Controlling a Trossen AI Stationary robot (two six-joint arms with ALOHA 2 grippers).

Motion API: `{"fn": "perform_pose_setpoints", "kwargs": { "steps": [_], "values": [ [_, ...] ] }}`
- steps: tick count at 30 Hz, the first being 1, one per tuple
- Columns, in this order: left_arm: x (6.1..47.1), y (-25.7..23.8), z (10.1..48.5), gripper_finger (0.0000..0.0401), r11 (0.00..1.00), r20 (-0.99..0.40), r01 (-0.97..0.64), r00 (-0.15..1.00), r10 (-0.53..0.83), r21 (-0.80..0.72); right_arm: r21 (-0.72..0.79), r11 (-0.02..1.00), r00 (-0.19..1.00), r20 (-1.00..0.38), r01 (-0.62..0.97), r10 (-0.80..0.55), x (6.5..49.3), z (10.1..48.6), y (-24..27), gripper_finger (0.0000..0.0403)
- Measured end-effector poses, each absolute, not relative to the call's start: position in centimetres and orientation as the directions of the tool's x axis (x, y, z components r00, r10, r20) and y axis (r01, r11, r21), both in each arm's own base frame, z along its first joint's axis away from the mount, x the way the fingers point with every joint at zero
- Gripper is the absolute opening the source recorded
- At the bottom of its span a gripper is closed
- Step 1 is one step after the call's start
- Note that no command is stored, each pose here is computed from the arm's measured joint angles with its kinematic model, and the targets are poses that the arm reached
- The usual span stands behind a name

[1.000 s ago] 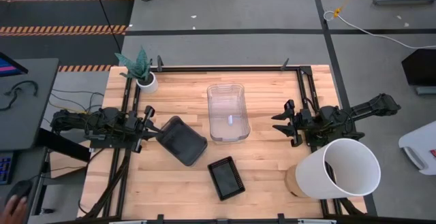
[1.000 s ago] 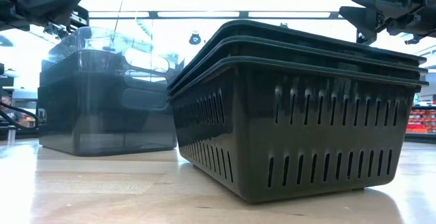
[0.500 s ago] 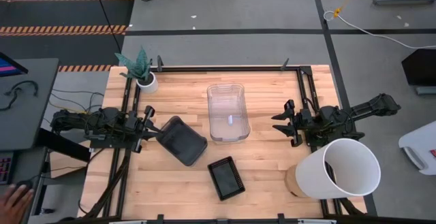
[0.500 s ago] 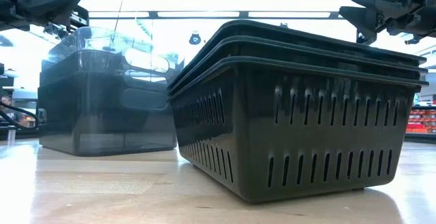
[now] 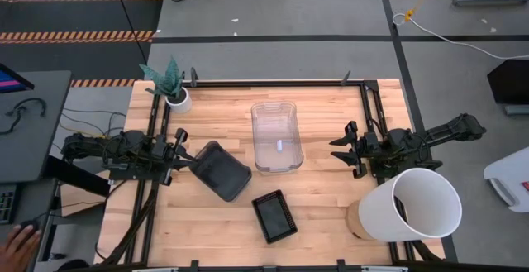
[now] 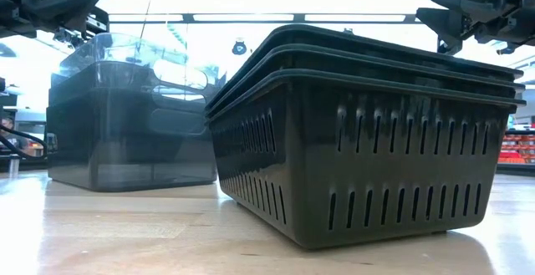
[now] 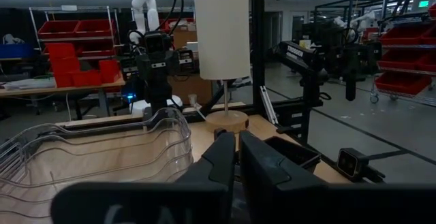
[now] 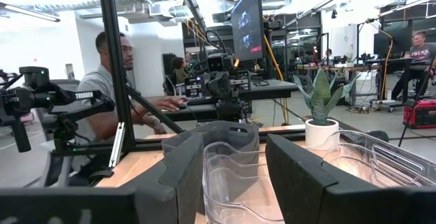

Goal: Stack baskets by color
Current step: Return to Home Position

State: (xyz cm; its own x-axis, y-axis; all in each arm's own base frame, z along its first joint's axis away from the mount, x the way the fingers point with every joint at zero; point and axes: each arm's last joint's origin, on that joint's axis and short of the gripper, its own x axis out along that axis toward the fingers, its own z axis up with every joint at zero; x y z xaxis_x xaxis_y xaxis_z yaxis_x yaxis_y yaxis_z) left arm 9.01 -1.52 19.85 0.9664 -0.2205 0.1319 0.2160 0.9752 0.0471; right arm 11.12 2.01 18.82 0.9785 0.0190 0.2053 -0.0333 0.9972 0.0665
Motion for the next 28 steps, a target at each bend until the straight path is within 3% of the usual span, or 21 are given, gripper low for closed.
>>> {"fn": "perform_pose_setpoints", "kwargs": {
  "steps": [28],
  "values": [
    [9.01, -1.52, 19.85, 0.0036, 0.975, 0.132, 0.216, 0.966, -0.220, 0.047, 0.067, 0.997, 0.978, 0.205, -0.034, 0.019, 11.12, 18.82, 2.01, 0.0165]
  ]
}}
